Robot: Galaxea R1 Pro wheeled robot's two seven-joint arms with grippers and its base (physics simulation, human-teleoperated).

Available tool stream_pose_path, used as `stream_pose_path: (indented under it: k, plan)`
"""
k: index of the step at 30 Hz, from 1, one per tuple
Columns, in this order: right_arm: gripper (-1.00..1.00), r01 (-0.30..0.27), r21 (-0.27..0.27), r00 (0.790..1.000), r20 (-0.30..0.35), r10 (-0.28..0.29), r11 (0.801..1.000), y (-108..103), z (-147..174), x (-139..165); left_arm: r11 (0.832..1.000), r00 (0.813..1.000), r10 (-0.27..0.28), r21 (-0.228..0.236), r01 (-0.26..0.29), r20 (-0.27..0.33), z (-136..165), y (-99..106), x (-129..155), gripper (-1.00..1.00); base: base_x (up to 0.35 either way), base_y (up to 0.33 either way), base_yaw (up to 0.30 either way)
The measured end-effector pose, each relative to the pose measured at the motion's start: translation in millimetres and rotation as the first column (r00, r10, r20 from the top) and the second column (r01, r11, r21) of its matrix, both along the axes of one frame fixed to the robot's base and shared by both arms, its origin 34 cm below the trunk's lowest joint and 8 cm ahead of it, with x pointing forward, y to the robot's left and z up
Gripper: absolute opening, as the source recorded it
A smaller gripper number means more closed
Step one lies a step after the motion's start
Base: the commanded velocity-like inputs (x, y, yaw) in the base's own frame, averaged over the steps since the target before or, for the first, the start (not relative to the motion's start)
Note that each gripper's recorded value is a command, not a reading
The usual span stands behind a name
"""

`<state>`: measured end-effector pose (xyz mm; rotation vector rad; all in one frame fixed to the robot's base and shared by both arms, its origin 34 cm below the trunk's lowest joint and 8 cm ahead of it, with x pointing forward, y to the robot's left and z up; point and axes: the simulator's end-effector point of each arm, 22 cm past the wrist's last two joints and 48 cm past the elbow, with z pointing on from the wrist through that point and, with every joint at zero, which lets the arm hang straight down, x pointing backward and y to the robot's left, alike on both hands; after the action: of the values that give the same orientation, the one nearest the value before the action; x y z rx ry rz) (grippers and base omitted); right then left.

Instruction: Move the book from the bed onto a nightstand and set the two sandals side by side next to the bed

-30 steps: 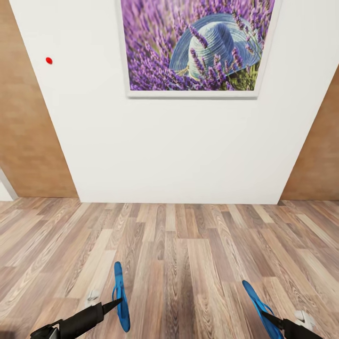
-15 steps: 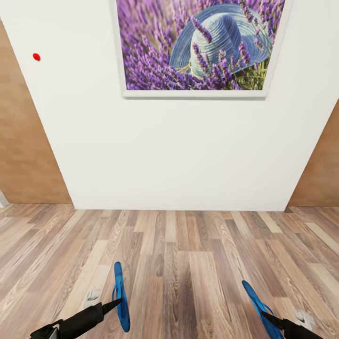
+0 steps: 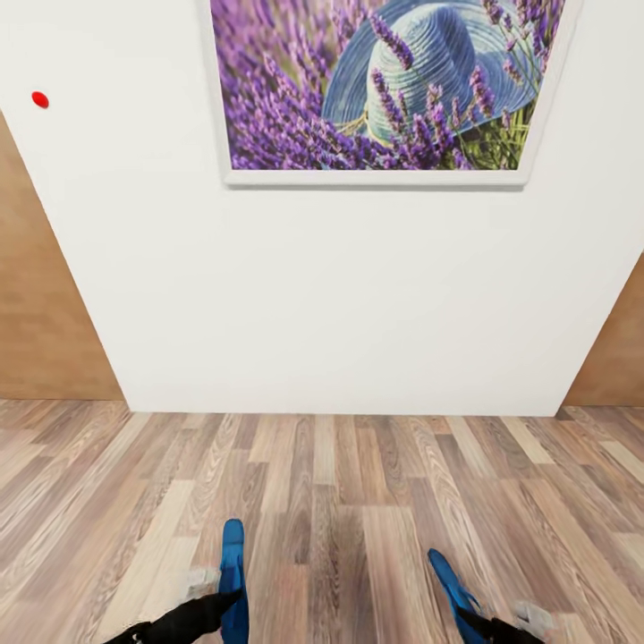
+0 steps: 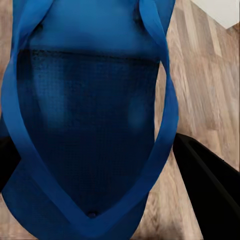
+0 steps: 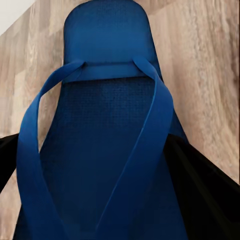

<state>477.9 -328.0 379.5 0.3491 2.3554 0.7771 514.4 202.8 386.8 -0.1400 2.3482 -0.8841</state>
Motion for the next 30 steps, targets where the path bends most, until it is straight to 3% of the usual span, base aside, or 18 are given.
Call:
stream_pose_path:
  k: [4, 9, 17, 24, 30]
  plan:
    - [-1.00, -0.035, -0.098, 0.998, -0.061, 0.029, 0.995, 13, -27, -17, 0.999, 1.000, -0.007, 0.034, 0.007, -0.003, -11, -1, -11, -1.00, 0.331, 0.000, 0.000]
    - [-1.00, -0.077, -0.115, 0.993, -0.094, 0.066, 0.990, 48, -42, -25, 0.999, 0.999, -0.020, 0.034, 0.021, -0.030, -21, -7, -26, -1.00, 0.323, 0.000, 0.000]
    - [-1.00, -0.056, -0.223, 0.994, -0.103, 0.034, 0.973, 46, -55, -24, 0.997, 0.996, -0.070, 0.025, 0.071, -0.053, -26, -24, -39, -1.00, 0.297, 0.000, 0.000]
    - [-1.00, -0.057, -0.229, 0.994, -0.108, 0.033, 0.972, 44, -57, -27, 0.994, 0.992, -0.104, 0.029, 0.107, -0.077, -32, -32, -51, -1.00, 0.282, 0.000, 0.000]
    - [-1.00, -0.056, -0.229, 0.993, -0.110, 0.031, 0.972, 44, -57, -28, 0.996, 0.990, -0.092, 0.010, 0.094, -0.107, -37, -37, -62, -1.00, 0.322, 0.000, 0.000]
